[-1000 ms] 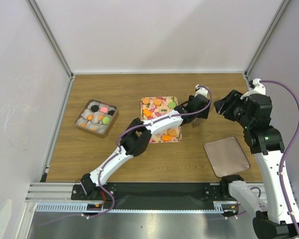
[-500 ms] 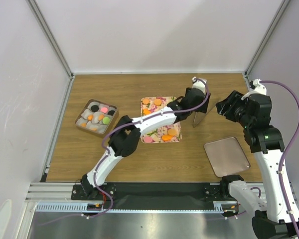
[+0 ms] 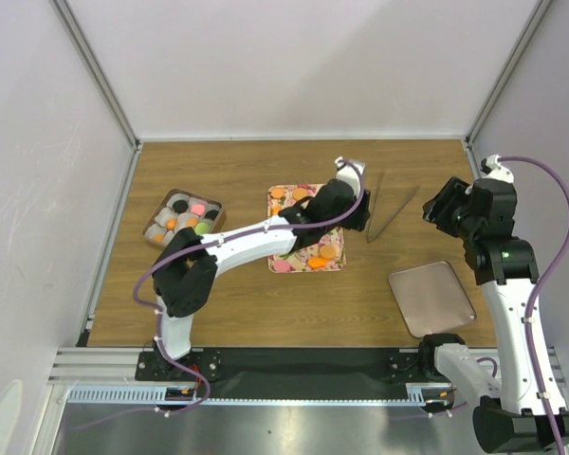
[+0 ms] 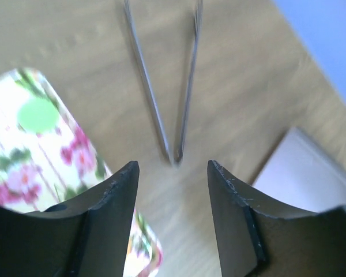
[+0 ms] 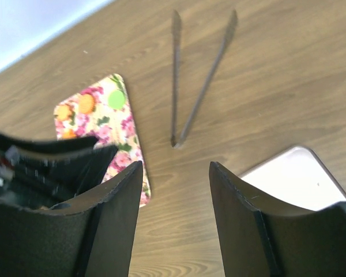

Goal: Pack the cookies

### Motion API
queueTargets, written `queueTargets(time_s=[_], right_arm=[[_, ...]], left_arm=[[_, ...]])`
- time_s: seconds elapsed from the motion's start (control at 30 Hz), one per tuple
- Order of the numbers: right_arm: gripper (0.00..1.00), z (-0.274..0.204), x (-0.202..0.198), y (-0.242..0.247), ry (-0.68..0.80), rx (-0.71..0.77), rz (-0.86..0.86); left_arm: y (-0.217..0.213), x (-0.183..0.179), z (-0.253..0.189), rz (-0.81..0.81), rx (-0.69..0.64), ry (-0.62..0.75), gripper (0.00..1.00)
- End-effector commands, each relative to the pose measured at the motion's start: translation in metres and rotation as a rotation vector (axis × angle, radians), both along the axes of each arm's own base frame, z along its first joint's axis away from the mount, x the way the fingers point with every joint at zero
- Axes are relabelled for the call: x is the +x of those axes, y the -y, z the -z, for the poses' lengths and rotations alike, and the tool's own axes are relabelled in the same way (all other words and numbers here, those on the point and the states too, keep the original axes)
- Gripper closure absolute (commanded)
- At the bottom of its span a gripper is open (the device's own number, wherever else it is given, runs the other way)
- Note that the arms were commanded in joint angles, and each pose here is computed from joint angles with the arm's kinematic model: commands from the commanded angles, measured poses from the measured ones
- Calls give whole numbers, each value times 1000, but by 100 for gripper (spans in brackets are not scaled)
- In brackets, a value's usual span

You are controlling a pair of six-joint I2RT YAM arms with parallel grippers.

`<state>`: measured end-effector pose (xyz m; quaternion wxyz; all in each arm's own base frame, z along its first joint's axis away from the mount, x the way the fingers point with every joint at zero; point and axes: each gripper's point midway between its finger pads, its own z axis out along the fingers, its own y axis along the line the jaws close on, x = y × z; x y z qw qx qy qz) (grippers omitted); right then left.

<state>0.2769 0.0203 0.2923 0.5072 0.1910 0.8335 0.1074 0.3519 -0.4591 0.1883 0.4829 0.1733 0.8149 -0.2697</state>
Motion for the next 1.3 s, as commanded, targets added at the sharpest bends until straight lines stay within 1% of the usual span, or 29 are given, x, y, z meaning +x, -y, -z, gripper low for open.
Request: queueTargets(time_s=[0.0,0.17,0.2,0.27,0.4,0.5,0.53,0.57,0.6,0.73,0.8,1.0,1.27], right_arm=[[44,15,-2,10,-35,-8,52],[46,37,1,12,-101,10,73],[46,38,1,12,-102,18,81],[46,33,1,11,-84,27,78],[45,27,1,10,-65,38,76],[46,30,1,9,-74,45,79],[46,31,1,9,-74,48,79],[46,31,1,8,-74,51,77],[46,31,1,7,-73,53,73],[46,30,1,4,-69,62,58],[46,32,2,3,-71,66,52],[46,38,1,1,-79,72,40],[46,39,-1,1,-76,73,42]], left_arm=[[-1,-37,-11,109,-45,-34,44],[4,-69,6,217,20,-31,47],[10,-79,10,252,41,-19,47],[18,-87,22,287,69,-22,48],[42,-107,41,366,87,-37,49],[54,-117,62,379,120,-49,51],[63,-115,55,378,95,-24,51],[66,-113,66,365,112,-26,52],[70,-116,69,364,113,-26,53],[83,-110,79,323,109,-4,52],[87,-106,89,305,122,-6,53],[93,-98,97,275,126,20,53],[104,-97,116,290,141,14,54]])
